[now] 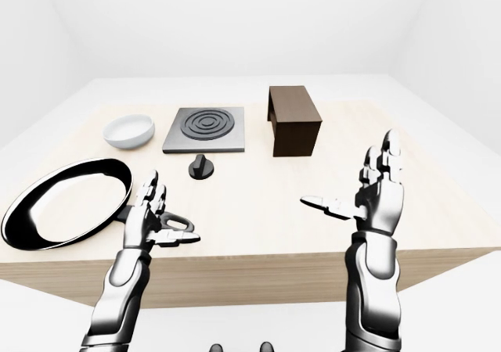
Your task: Turn on the stove.
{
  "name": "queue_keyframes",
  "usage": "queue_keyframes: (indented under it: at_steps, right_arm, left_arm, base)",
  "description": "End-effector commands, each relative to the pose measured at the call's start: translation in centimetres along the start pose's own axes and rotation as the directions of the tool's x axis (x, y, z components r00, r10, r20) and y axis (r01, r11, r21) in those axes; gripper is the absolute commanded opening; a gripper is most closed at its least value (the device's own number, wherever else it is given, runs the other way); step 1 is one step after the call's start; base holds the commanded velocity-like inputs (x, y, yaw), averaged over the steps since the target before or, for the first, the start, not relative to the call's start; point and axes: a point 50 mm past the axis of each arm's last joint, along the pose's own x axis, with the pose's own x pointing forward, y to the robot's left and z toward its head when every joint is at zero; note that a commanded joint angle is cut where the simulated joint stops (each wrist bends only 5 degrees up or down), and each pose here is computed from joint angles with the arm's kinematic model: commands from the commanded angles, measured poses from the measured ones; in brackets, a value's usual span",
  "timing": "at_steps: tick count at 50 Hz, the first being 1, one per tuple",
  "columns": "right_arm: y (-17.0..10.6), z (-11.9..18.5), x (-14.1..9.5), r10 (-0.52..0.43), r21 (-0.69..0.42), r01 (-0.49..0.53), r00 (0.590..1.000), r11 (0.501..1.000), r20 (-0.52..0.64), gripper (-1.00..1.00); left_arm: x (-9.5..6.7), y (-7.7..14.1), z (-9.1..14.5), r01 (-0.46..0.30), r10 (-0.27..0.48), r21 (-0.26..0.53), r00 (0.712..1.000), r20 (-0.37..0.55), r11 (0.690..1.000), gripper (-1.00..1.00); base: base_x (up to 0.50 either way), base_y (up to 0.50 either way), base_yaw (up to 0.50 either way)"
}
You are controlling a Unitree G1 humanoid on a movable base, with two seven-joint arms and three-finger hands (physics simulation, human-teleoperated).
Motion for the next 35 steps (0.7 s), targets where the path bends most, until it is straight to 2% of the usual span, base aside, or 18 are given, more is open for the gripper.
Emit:
queue_keyframes:
  at_steps: [1,6,35]
  right_arm:
    - [-0.4,1.35,0.07,-0.002,0.003,0.002,0.998,1.0,0.056,1.0]
    - [-0.03,1.18,0.0,0.02,-0.009,-0.02,0.999,1.0,0.05,1.0]
    - [0.02,1.29,-0.04,0.034,-0.004,-0.034,0.998,0.999,0.054,1.0]
  left_arm:
    - [0.0,-0.08,-0.23,0.003,-0.003,0.0,1.0,-0.004,1.0,1.0]
    - [-0.03,-0.1,-0.14,0.004,-0.004,-0.002,1.0,-0.003,1.0,1.0]
    - [-0.06,-0.39,-0.52,0.016,-0.016,-0.005,1.0,-0.012,1.0,1.0]
  base:
    - [0.0,0.0,0.0]
    - [0.19,0.0,0.0]
    - [0.38,0.0,0.0]
